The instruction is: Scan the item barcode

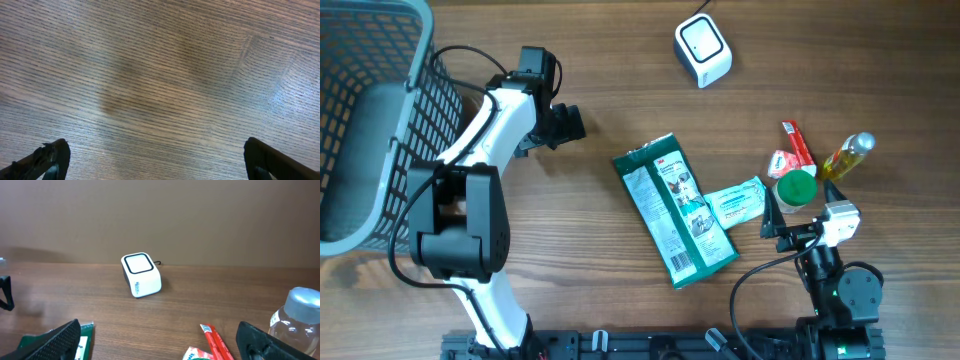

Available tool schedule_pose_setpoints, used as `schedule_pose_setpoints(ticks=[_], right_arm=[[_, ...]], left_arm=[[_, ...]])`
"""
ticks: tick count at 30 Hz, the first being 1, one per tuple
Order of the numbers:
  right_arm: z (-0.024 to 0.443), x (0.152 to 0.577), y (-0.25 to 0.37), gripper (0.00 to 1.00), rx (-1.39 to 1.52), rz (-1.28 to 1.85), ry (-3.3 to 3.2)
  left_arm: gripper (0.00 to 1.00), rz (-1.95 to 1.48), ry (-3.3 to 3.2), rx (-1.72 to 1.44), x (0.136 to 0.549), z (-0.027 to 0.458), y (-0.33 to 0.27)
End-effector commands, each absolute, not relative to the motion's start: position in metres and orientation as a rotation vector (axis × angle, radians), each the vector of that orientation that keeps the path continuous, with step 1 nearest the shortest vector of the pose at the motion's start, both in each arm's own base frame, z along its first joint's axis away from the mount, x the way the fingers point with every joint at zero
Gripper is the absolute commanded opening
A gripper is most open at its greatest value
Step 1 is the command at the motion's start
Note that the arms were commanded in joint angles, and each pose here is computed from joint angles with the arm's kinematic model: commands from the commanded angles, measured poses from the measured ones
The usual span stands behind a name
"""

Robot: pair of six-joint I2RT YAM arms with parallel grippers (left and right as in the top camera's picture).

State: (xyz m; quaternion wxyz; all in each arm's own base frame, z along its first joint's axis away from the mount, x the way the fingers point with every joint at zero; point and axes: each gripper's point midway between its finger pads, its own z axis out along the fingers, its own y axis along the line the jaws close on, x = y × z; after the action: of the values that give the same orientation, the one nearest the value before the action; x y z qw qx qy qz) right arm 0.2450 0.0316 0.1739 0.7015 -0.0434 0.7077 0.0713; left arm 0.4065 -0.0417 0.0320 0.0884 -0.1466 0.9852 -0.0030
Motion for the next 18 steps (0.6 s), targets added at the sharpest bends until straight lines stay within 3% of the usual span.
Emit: schedule_pose_setpoints(ticks=[1, 7, 11, 15, 18], right_arm=[[0.177, 0.244, 0.034, 1.0, -0.117, 0.161, 1.561], [0.177, 0.244, 0.034, 1.0, -0.117, 0.16, 1.561], [0.177, 0.244, 0.034, 1.0, -0.117, 0.16, 1.56], [0.177, 0.244, 0.034, 1.0, -0.117, 0.16, 1.561], [0.177, 0.244, 0.034, 1.0, -0.117, 0.16, 1.561]], left_arm=[[1.0, 0.006, 2.917, -0.449, 0.407, 0.036, -0.038], [1.0, 0.0, 2.916, -0.451, 0.407, 0.037, -0.038], [1.0, -0.034, 2.851, -0.395, 0.41, 0.067, -0.052], [1.0, -0.145, 2.651, -0.264, 0.405, 0.155, -0.086], [1.0, -0.278, 2.414, -0.148, 0.374, 0.254, -0.112]])
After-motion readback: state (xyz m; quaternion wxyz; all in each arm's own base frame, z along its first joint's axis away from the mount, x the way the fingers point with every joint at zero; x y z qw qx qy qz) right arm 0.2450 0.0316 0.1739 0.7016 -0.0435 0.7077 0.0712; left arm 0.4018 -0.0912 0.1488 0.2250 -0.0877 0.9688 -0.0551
